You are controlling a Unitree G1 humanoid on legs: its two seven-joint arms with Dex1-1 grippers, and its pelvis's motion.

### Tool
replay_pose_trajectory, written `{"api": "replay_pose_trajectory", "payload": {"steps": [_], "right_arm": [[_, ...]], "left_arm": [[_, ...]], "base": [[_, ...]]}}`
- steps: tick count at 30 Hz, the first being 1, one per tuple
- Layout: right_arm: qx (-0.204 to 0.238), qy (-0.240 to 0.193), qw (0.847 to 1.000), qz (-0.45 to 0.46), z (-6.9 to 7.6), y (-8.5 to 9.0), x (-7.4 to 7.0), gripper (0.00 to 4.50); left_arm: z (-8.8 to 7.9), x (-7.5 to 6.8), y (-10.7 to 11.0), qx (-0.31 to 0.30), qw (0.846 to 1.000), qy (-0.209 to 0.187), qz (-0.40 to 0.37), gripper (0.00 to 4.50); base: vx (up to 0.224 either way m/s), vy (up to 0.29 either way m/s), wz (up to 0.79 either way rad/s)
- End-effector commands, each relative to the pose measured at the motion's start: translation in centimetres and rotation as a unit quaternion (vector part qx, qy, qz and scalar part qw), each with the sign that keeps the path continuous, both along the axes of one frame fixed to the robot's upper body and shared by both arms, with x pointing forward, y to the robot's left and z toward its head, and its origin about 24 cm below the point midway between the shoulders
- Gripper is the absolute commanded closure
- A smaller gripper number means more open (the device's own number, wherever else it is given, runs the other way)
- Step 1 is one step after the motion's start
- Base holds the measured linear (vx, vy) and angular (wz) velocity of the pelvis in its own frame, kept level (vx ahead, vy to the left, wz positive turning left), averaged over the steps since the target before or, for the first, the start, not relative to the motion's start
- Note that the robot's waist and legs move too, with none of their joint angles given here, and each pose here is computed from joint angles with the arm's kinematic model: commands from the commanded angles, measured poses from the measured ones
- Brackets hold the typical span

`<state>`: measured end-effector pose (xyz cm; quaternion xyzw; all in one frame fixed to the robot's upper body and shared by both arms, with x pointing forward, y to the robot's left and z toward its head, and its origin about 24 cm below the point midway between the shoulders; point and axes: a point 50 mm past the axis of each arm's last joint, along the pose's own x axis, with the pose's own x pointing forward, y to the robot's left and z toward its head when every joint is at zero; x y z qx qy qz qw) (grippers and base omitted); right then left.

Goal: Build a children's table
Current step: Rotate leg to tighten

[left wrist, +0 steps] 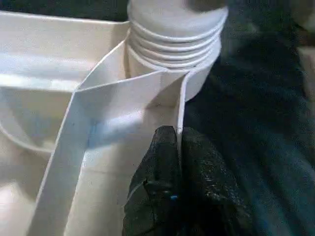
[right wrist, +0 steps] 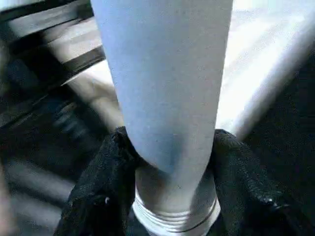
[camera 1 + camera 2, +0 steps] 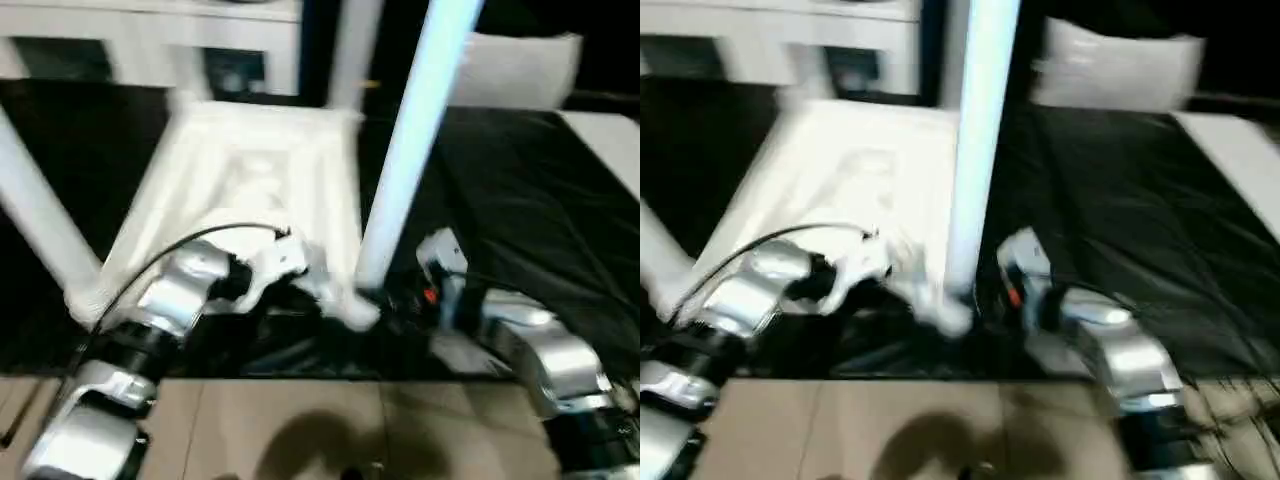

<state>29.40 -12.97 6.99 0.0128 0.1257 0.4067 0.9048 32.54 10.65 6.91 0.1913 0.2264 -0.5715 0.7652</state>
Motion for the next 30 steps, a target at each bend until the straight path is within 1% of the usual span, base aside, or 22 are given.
{"api": "replay_pose_trajectory", "payload": {"steps": [1, 3, 4, 7, 8, 10, 11, 12, 13, 15, 16, 17, 18, 19, 20, 21, 22, 23, 25, 26, 27, 30], "right_arm": [[0.028, 0.05, 0.998, 0.008, -1.1, 4.1, -0.1, 2.56], [0.045, 0.06, 0.997, -0.033, -0.9, 4.8, 0.6, 2.57], [0.055, 0.07, 0.992, -0.091, -0.9, 5.6, 1.6, 2.57], [0.055, 0.08, 0.985, -0.144, -1.1, 6.0, 2.1, 2.57], [0.055, 0.08, 0.985, -0.144, -1.1, 6.0, 2.1, 2.57], [0.048, 0.066, 0.985, -0.153, -1.5, 6.2, 2.1, 2.57], [0.044, 0.062, 0.985, -0.153, -1.5, 6.2, 2.1, 2.22], [0.043, 0.056, 0.986, -0.154, -1.5, 6.0, 2.0, 2.01], [0.046, 0.041, 0.986, -0.154, -1.3, 5.5, 1.8, 1.87], [0.044, 0.015, 0.988, -0.144, -0.9, 4.9, 1.6, 1.87], [0.044, 0.013, 0.989, -0.143, -0.9, 4.8, 1.6, 1.65], [0.041, 0.006, 0.989, -0.14, -0.8, 4.5, 1.5, 1.65], [0.041, 0.001, 0.989, -0.139, -0.7, 4.0, 1.5, 1.46], [0.041, -0.013, 0.991, -0.131, -0.4, 2.9, 1.3, 1.46], [0.041, -0.015, 0.991, -0.129, -0.3, 2.7, 1.2, 1.46], [0.04, -0.025, 0.992, -0.118, -0.1, 2.0, 1.1, 1.26], [0.04, -0.028, 0.992, -0.115, 0.0, 1.8, 1.0, 1.26], [0.017, -0.049, 0.997, -0.052, 0.3, 1.0, 0.3, 1.12], [-0.006, -0.06, 0.998, 0.011, 0.5, 0.1, -0.4, 0.97], [-0.009, -0.061, 0.998, 0.026, 0.6, -0.3, -0.5, 0.89], [-0.011, -0.062, 0.997, 0.038, 0.8, -0.8, -0.6, 0.68], [-0.019, -0.063, 0.994, 0.082, 1.4, -2.0, -0.7, 0.53]], "left_arm": [[0.9, 0.1, -3.8, -0.035, 0.999, -0.022, 0.009, 4.5], [1.1, 0.5, -4.6, -0.041, 0.998, -0.031, 0.04, 4.5], [1.5, 0.8, -5.4, -0.049, 0.995, -0.038, 0.076, 4.5], [1.9, 1.1, -5.8, -0.048, 0.993, -0.051, 0.1, 4.5], [1.9, 1.1, -5.8, -0.048, 0.993, -0.051, 0.1, 4.5], [2.1, 1.2, -6.1, -0.039, 0.992, -0.069, 0.1, 4.5], [2.1, 1.2, -6.1, -0.037, 0.992, -0.072, 0.1, 4.5], [2.1, 1.2, -6.1, -0.037, 0.991, -0.078, 0.099, 4.5], [2.1, 1.3, -5.8, -0.034, 0.99, -0.094, 0.096, 4.5], [1.8, 1.2, -5.2, -0.024, 0.991, -0.104, 0.081, 4.5], [1.8, 1.2, -5.2, -0.023, 0.991, -0.104, 0.079, 4.5], [1.6, 1.1, -5.0, -0.02, 0.992, -0.101, 0.077, 4.5], [1.5, 1.0, -4.7, -0.02, 0.992, -0.098, 0.075, 4.5], [1.1, 0.8, -4.1, -0.015, 0.994, -0.093, 0.061, 4.5], [1.0, 0.7, -4.0, -0.015, 0.994, -0.092, 0.058, 4.5], [0.7, 0.5, -3.5, -0.011, 0.995, -0.093, 0.038, 4.5], [0.7, 0.4, -3.4, -0.01, 0.995, -0.093, 0.031, 4.5], [0.3, 0.0, -2.8, -0.005, 0.996, -0.093, -0.006, 4.5], [-0.1, -0.4, -2.1, 0.006, 0.995, -0.087, -0.044, 4.5], [-0.3, -0.5, -1.8, 0.016, 0.995, -0.087, -0.054, 4.5], [-0.4, -0.6, -1.6, 0.021, 0.994, -0.088, -0.067, 4.5], [-0.6, -0.9, -1.1, 0.016, 0.992, -0.068, -0.103, 4.5]], "base": [[0.0, 0.0, 0.0], [0.0, 0.0, 0.0], [0.0, 0.0, 0.0], [0.0, 0.0, 0.0], [0.052, -0.009, 0.0], [0.058, -0.014, 0.02], [0.063, -0.025, 0.03], [0.063, -0.025, 0.03], [0.053, -0.024, 0.01], [0.0, 0.0, 0.0], [0.0, 0.0, 0.0], [0.0, 0.0, 0.0], [0.0, 0.0, 0.0], [0.0, 0.0, 0.0], [0.0, 0.0, 0.0], [0.0, 0.0, 0.0], [0.0, 0.0, 0.0], [0.0, 0.0, 0.0], [0.0, 0.0, 0.0], [0.0, 0.0, 0.0], [0.0, 0.0, 0.0], [0.0, 0.0, 0.0]]}}
